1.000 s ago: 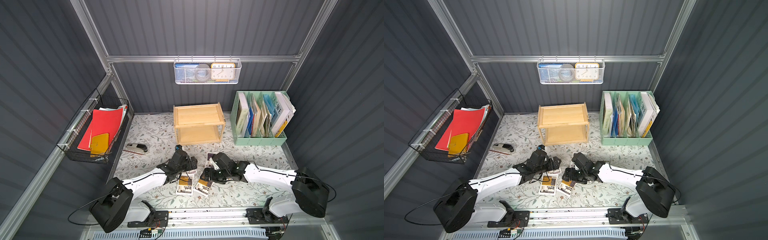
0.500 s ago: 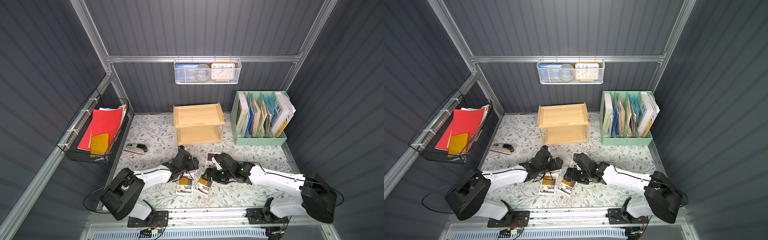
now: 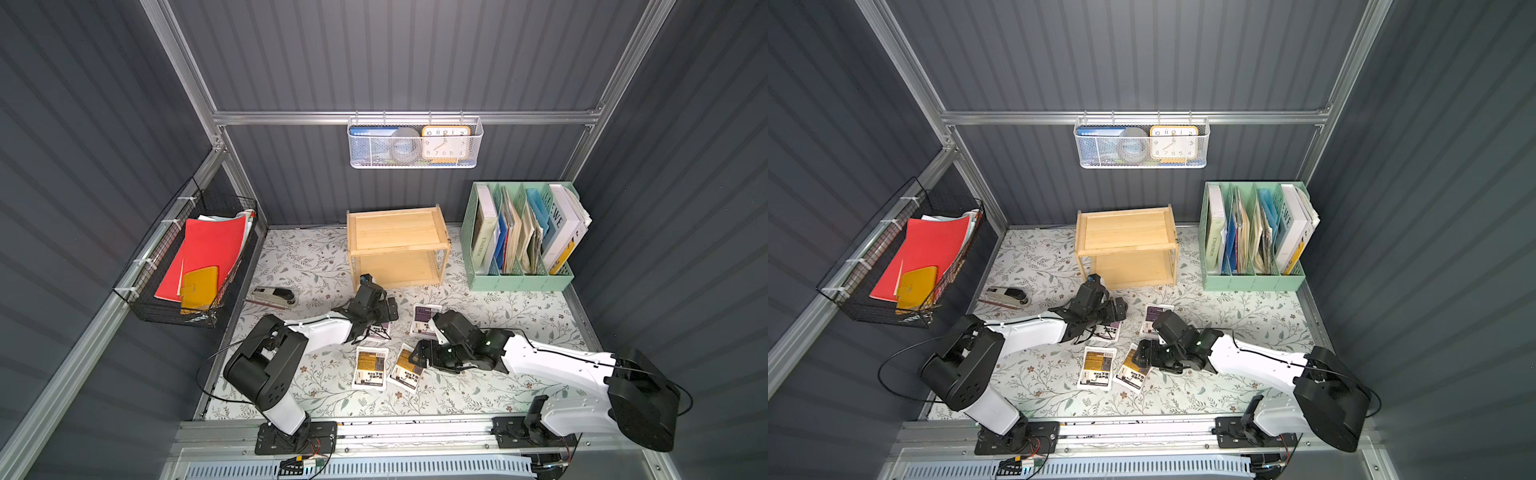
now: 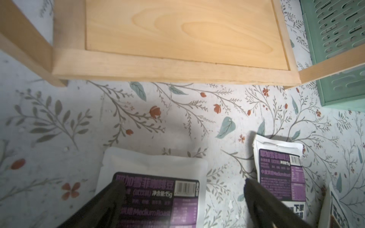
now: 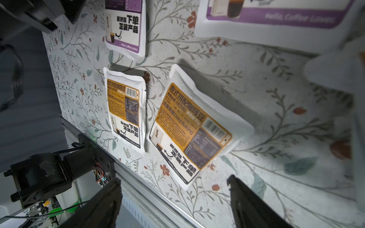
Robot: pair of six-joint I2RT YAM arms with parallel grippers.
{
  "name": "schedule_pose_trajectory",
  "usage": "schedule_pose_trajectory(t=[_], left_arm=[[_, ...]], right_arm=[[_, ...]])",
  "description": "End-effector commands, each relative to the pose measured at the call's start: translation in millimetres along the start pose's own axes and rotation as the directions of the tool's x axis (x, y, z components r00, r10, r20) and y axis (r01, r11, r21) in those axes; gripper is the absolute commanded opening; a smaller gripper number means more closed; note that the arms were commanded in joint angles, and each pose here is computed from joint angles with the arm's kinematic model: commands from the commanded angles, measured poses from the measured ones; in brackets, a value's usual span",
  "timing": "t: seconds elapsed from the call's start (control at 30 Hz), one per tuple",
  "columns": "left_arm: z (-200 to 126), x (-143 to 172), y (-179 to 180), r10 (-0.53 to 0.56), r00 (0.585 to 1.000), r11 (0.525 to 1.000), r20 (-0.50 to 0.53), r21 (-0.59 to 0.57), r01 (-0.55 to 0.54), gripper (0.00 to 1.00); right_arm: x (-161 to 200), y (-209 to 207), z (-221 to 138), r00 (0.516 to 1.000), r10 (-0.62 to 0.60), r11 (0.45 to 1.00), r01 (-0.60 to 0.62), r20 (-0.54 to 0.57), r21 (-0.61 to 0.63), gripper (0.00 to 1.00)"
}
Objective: Place the bagged coffee beans on the shelf by color
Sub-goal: Adjust the bagged coffee beans at the center of the board.
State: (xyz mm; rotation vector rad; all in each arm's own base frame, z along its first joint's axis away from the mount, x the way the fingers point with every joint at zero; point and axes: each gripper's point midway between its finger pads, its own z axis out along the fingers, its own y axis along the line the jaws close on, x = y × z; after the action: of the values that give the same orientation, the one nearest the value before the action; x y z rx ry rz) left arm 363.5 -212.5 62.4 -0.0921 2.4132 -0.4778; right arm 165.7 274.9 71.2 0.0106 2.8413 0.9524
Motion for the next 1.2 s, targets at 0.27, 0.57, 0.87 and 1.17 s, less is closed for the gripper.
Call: schedule_pose_trajectory(t=[0.27, 0.57, 0.87, 1.17], left_arm=[[-63.4, -13.5, 0.8, 0.088, 0.995, 0.996, 0.037, -0.011, -0.087, 1.00], [-94.5, 9.8, 16.5, 0.036, 0.999, 0.999, 0.031, 0.001, -0.036, 1.00], [-99.3, 25.5, 17.0, 0.048, 0.999, 0.999, -0.020, 0.016, -0.048, 1.00], [-95.6, 46.3, 11.0, 0.118, 0.987, 0.993, -0.112, 0.003, -0.118, 1.00]], right_arm=[[25.1, -27.6, 10.1, 0.994, 0.097, 0.995, -0.098, -0.047, -0.008, 0.88], [0.3, -0.7, 39.2, 0.993, 0.103, 0.992, -0.107, -0.060, -0.062, 0.88], [-32.2, 6.7, 40.7, 0.977, 0.210, 0.958, -0.214, -0.038, -0.189, 0.86], [5.5, -23.8, 22.3, 0.976, 0.204, 0.972, -0.211, -0.079, -0.105, 0.84]])
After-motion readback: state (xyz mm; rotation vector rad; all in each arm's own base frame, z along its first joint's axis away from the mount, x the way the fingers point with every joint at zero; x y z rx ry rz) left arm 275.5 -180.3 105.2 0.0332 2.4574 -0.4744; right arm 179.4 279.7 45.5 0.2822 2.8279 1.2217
